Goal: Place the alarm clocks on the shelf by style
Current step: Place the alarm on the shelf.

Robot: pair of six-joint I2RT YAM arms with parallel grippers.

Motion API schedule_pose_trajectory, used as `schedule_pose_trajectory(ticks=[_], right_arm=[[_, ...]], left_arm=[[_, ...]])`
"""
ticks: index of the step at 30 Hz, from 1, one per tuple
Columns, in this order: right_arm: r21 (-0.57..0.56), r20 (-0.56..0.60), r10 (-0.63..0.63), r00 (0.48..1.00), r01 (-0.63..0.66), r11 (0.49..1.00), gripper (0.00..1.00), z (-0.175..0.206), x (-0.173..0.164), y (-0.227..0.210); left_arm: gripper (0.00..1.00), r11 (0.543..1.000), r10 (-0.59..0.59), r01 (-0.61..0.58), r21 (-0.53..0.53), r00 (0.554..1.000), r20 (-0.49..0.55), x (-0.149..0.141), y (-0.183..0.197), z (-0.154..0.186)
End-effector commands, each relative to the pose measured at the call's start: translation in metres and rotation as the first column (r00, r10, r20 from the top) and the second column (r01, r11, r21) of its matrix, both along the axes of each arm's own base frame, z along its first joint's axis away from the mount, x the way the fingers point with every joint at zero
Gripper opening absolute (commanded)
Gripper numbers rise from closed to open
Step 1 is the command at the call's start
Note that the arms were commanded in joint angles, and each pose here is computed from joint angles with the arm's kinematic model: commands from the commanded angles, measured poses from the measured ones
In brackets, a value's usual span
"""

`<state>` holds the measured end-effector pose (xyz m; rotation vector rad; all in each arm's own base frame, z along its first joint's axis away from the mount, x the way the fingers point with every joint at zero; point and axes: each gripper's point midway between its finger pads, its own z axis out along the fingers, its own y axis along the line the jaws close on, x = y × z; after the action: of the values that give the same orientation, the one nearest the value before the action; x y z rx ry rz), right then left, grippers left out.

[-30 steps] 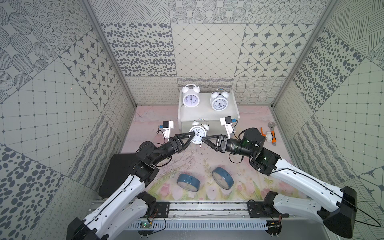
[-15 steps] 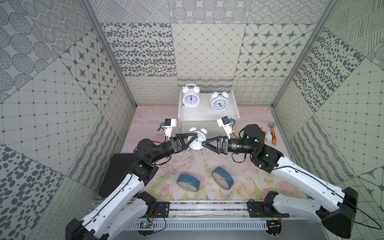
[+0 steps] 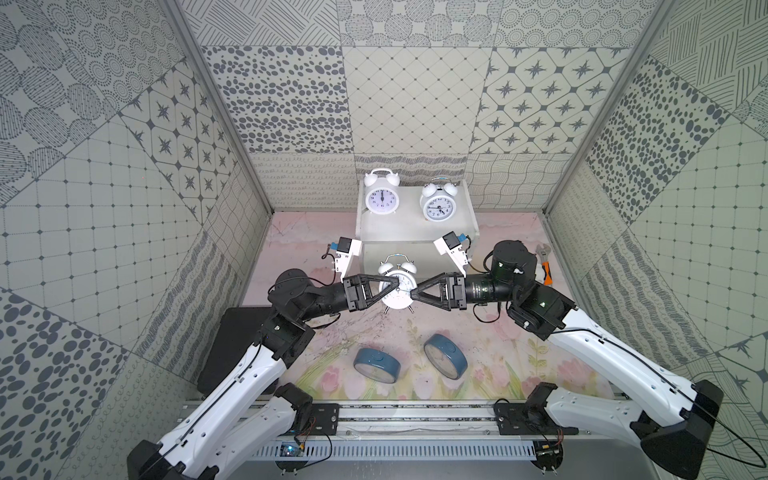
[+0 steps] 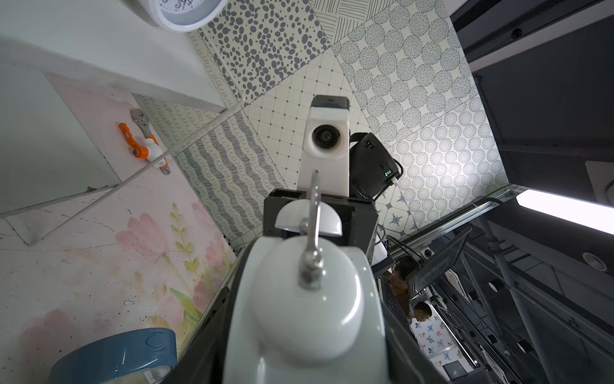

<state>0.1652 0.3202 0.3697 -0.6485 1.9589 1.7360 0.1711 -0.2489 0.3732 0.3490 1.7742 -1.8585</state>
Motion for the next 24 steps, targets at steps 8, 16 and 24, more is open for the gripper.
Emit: schedule_pose_trajectory(ticks=[8,16,24], right_arm=[[0.076,0.09,-0.075,0.993,0.069,0.995,0.83,0.027,0.012,-0.002],[0.176,0.052,-0.137,0.989,0.126,0.976,0.96,0.02,0.011,0.006],[0.139,0.082,-0.122,0.989,0.11,0.984,0.85,0.016,0.005,0.005]], left_arm=[[0.36,1.0,-0.015,0.015,0.002,0.995,0.099,-0.011,0.004,0.011],[0.31,1.0,0.018,-0.016,-0.019,0.994,0.11,-0.005,0.004,0.014],[0.29,1.0,0.011,-0.01,-0.013,0.993,0.116,-0.004,0.004,0.013]])
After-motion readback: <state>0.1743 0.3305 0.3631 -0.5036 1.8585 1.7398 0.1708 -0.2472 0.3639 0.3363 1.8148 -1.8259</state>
